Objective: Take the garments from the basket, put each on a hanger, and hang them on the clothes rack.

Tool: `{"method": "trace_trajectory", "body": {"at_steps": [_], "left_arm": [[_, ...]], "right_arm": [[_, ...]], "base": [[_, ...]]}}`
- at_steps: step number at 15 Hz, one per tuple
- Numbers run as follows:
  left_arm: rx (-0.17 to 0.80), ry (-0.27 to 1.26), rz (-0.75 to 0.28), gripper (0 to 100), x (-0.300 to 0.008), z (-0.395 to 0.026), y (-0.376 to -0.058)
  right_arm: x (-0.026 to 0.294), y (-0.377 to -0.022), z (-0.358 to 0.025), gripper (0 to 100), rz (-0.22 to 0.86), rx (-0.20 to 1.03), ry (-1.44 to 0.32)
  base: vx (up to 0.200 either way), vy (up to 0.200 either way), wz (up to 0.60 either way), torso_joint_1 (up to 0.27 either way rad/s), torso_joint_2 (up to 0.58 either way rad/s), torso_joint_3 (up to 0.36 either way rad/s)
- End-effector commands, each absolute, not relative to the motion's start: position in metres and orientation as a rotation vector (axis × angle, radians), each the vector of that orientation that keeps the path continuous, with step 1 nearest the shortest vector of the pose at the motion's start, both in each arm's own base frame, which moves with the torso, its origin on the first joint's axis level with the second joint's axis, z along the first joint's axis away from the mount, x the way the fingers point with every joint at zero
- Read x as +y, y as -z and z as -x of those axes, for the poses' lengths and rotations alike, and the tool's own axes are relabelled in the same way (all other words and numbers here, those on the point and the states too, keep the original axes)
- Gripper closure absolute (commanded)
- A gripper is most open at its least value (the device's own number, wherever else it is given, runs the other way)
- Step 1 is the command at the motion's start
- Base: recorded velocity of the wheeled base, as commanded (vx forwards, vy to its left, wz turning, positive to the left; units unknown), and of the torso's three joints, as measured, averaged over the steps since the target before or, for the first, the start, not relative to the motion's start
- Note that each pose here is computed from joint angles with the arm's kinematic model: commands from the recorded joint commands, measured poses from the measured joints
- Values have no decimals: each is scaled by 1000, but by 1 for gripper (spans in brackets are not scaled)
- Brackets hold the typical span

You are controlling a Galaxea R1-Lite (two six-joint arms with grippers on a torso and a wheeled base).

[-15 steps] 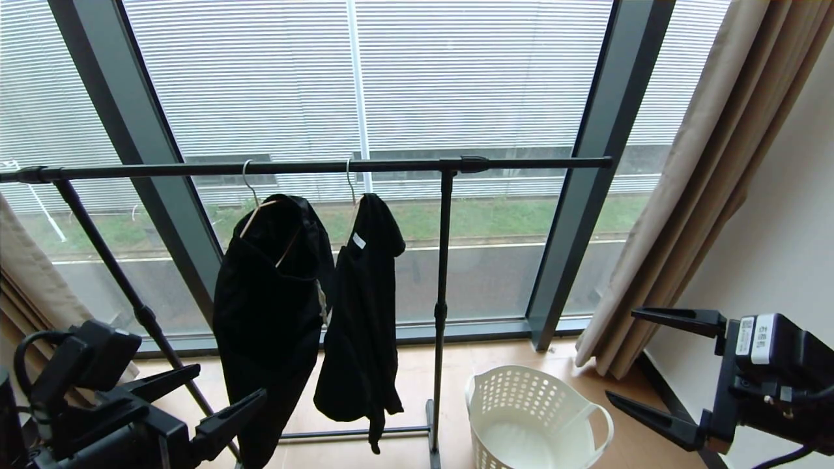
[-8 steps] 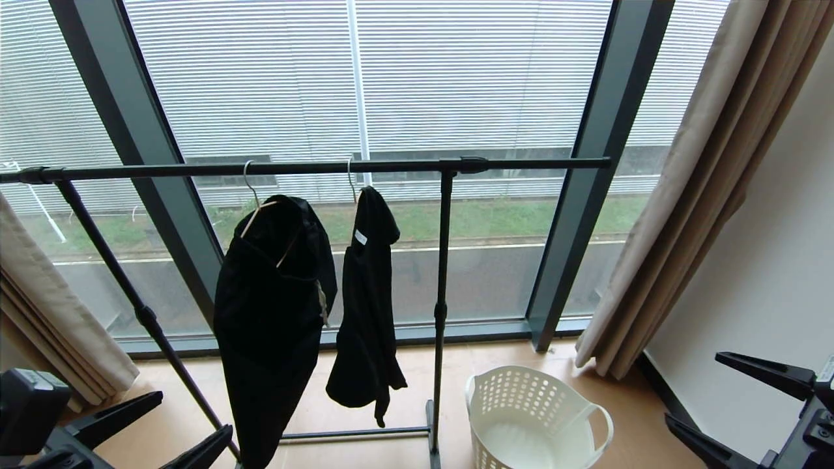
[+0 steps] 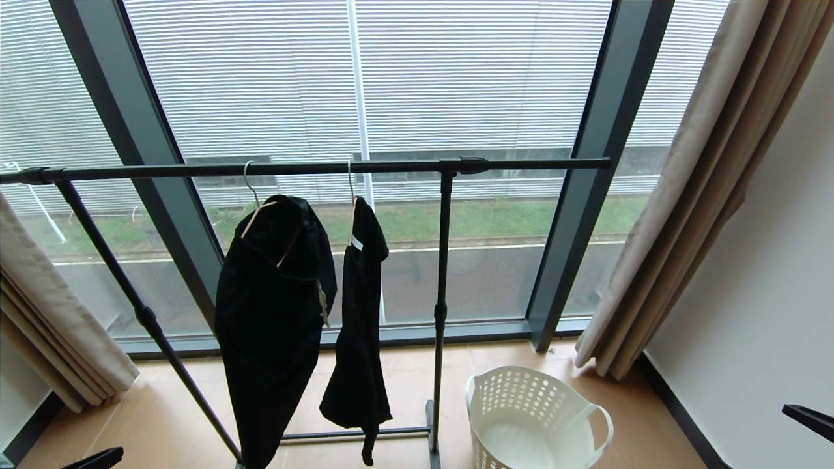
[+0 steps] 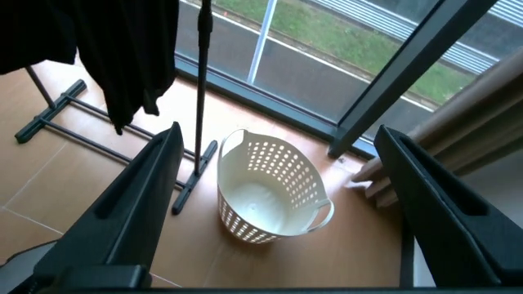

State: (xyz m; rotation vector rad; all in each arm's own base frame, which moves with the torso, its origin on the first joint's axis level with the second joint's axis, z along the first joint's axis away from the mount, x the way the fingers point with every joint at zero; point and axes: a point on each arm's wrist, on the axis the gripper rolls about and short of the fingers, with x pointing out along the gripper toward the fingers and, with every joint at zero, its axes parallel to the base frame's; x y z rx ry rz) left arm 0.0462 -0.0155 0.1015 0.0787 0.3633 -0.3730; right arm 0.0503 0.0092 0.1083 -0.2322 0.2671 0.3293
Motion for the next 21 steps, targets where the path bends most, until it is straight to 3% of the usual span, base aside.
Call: {"method": "trace_trajectory", "body": {"at_steps": [1, 5, 10, 14, 15, 17, 21], "left_arm": [[303, 374, -75, 0, -9, -24, -96], [322, 369, -78, 0, -3, -4, -82], [290, 271, -105, 0, -1, 2, -80], [209, 71, -124, 0, -2, 9, -80], [188, 65, -124, 0, -2, 10, -80], [51, 111, -133, 0, -1, 21, -78], [4, 148, -146, 0, -3, 24, -76]], "right_arm": [[6, -99, -15, 0, 239, 162, -312], [3, -82, 17, 0, 247, 121, -311], [3, -81, 21, 0, 242, 107, -272], [4, -80, 26, 0, 245, 65, -231], [4, -80, 26, 0, 243, 63, -231], [4, -80, 28, 0, 243, 38, -226], [4, -80, 27, 0, 213, 35, -214]], "base": [[0, 0, 0, 0, 0, 0], [0, 0, 0, 0, 0, 0], [0, 0, 0, 0, 0, 0], [0, 0, 0, 0, 0, 0], [0, 0, 0, 0, 0, 0], [0, 0, 0, 0, 0, 0], [0, 0, 0, 0, 0, 0]]}}
